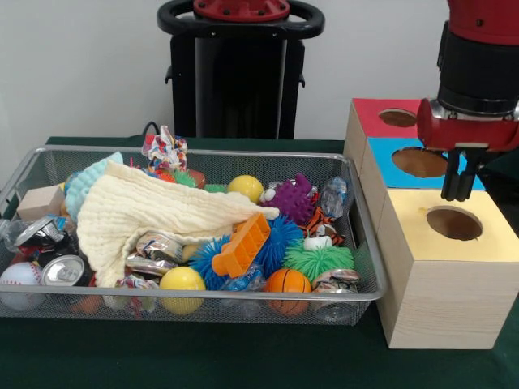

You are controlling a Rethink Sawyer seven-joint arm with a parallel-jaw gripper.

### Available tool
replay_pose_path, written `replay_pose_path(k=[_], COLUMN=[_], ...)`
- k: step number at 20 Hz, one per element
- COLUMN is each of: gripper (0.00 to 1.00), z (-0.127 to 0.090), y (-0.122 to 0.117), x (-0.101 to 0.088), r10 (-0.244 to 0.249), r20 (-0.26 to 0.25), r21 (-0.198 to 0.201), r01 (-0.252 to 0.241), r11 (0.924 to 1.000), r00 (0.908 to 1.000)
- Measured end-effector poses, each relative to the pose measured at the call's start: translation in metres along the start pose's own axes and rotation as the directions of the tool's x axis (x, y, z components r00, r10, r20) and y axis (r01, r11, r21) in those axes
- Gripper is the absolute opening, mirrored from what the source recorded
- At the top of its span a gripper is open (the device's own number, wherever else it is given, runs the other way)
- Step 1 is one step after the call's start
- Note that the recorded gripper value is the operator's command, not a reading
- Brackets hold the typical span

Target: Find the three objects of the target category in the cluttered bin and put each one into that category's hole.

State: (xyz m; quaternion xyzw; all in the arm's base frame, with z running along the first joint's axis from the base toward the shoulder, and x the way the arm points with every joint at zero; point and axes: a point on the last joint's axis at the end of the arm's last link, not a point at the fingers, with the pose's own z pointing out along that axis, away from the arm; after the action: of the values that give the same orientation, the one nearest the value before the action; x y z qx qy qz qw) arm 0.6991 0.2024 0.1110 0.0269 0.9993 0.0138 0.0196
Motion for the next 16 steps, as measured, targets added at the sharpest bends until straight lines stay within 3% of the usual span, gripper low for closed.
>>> replay_pose_path(k=[9,16], gripper=[0.0,0.0], z=[-0.027,-0.055], y=[-0.036,-0.095], x=[-0.022,-0.053], r10=[0.054,0.135], r20=[0.014,-0.011], r21=[-0.014,-0.039], r01=[-0.054,-0.135], r11=[0.9985,0.9901], r00=[0.9985,0.9908])
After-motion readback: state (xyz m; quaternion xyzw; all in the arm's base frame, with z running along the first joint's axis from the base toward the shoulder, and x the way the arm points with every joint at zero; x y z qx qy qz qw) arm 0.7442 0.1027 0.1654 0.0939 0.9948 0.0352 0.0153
